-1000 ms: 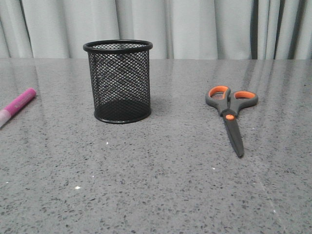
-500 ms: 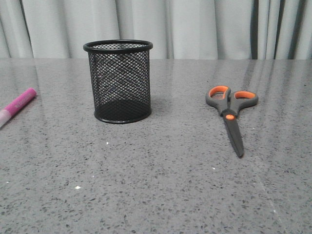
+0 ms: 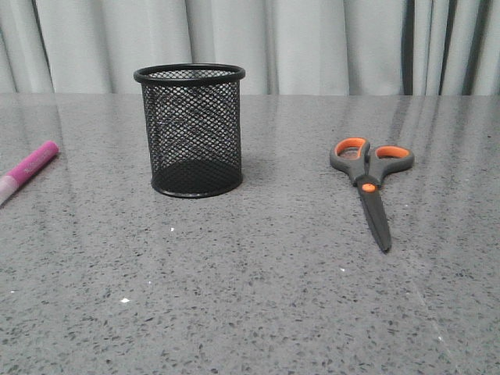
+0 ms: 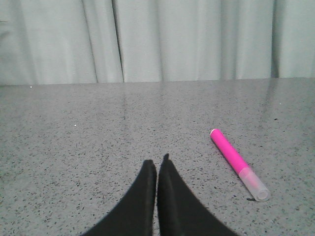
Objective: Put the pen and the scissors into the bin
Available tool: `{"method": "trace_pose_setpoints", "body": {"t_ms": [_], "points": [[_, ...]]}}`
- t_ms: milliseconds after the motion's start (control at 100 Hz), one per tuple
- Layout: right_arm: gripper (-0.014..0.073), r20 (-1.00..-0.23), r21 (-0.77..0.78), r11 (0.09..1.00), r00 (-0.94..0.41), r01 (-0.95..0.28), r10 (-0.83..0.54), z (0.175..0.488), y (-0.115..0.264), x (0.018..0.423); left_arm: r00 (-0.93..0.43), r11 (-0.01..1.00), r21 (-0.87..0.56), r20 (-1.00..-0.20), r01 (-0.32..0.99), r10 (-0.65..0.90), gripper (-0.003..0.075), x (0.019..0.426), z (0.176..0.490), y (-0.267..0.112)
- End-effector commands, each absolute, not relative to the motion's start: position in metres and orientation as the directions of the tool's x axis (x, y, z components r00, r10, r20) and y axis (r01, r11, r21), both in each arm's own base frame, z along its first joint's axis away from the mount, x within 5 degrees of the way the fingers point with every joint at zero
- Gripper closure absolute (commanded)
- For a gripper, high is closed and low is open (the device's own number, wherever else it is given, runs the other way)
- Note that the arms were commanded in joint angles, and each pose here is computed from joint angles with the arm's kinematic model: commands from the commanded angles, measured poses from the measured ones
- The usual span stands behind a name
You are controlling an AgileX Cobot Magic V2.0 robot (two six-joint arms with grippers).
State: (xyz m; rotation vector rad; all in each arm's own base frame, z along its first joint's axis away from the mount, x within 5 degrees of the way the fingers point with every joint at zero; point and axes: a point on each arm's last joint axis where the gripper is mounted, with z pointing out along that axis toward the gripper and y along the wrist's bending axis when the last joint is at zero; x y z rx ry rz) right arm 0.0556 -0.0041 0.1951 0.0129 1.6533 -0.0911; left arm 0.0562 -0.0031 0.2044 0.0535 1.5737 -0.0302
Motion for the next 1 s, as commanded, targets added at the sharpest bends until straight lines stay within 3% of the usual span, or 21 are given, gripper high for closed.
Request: {"method": "trace_pose_setpoints", "body": {"t_ms": [0, 270, 510, 810, 990], "points": [[0.0664, -0.998, -0.069, 0.996, -0.011, 0.063, -0.068, 0.197, -0.004, 0.055, 0.075, 0.998, -0.004, -0.997, 0.056, -0.008, 0.0741, 0.055, 0.205, -0.003], [0.0664, -0.998, -0.069, 0.996, 0.000, 0.063, -0.069, 0.198, -0.004, 0.055, 0.075, 0.998, -0.004, -0.997, 0.056, -0.008, 0.0742, 0.055, 0.205, -0.003], [0.0664, -0.992, -0.056, 0.996, 0.106, 0.062, -0.063, 0.207, -0.003, 0.055, 0.073, 0.997, -0.040, -0.996, 0.059, -0.044, 0.0741, 0.055, 0.205, -0.003], [0.0664, -0.983, 0.080, 0.996, 0.167, 0.050, 0.071, 0.212, -0.004, 0.054, 0.060, 0.963, -0.260, -0.963, 0.077, -0.265, 0.0742, 0.055, 0.205, -0.003], [0.0664, -0.946, 0.273, 0.962, 0.188, 0.030, 0.263, 0.213, -0.005, 0.054, 0.056, 0.887, -0.453, -0.887, 0.090, -0.458, 0.0742, 0.055, 0.206, -0.003]]}}
